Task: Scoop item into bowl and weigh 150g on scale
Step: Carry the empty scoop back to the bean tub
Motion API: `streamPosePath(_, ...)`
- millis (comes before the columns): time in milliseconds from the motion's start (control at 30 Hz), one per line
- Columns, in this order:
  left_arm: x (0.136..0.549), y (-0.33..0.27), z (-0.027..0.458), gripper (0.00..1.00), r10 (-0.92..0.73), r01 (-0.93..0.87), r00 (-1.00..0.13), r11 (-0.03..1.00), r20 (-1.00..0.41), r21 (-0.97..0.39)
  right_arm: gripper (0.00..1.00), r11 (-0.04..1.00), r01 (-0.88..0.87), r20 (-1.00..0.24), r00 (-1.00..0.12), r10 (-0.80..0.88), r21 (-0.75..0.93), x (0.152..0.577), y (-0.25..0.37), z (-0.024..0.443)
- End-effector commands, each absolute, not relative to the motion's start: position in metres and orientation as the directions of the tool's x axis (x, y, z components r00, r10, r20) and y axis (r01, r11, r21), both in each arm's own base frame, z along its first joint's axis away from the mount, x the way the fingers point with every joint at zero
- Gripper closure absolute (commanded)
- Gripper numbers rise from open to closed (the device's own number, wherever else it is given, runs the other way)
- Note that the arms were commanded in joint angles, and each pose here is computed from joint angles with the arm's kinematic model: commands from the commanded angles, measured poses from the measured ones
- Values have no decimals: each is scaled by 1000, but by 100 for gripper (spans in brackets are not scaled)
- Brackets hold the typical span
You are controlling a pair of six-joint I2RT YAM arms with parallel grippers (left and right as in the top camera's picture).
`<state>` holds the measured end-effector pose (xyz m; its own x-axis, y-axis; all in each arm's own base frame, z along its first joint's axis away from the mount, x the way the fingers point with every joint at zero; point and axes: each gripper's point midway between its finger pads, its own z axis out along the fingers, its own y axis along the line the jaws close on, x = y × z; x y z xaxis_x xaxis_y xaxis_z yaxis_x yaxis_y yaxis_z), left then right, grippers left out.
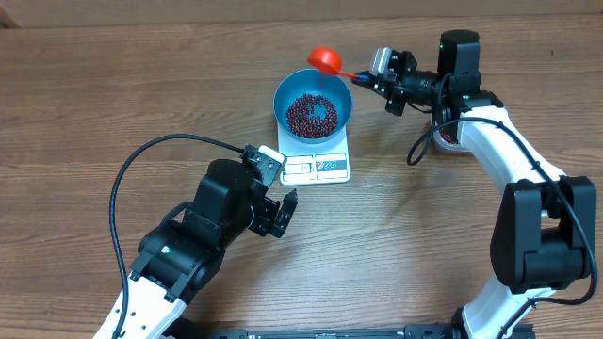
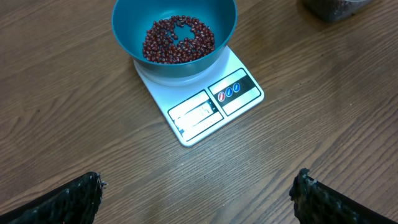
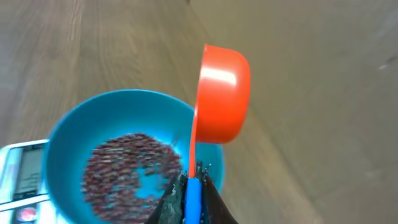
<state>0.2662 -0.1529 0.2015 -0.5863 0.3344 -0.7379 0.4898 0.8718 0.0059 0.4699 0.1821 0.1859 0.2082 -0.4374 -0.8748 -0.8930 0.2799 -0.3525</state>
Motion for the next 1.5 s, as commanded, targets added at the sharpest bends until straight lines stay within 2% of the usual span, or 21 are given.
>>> streamPosePath(0,264,-156,198,0,326,492,-597,870,-732,-14,96,230,-914,-887,222,-404,-333,453,191,193)
streamPosePath(233,264,-156,198,0,326,492,-597,870,-732,-14,96,250,-913,-884,196,-424,-322,454,188,194)
streamPosePath(400,264,-156,198,0,326,493,-597,870,-732,-14,96,344,-916,-924,67,-377,-207,452,184,219)
streamPosePath(600,264,-156,198,1,326,493,-597,870,-732,-14,96,585,-804,-933,-122,-340,-108,462,160,256)
streamPosePath(800,264,-156,198,0,326,493,-597,870,-732,-14,96,858,-503,-894,-332,-300,-101,468,101,274)
streamPosePath(867,264,-156,198,0,326,492,-597,870,-732,-14,96,907,-403,-875,-388,-289,-121,465,81,274)
streamPosePath(1000,264,-156,198,1,326,493,-597,870,-732,-14,96,949,-232,-828,-472,-302,-213,451,43,276)
streamPosePath(1133,264,-156,198,0,326,492,-598,870,-732,-14,96,947,-93,-768,-563,-306,-309,434,9,271)
streamPosePath(1267,264,-156,198,1,326,492,-597,870,-732,-14,96,928,-49,-672,-676,-303,-369,413,-12,250)
streamPosePath(1467,264,-156,198,0,326,493,-597,870,-732,-14,96,940,-43,-559,-795,-238,-339,387,-20,217)
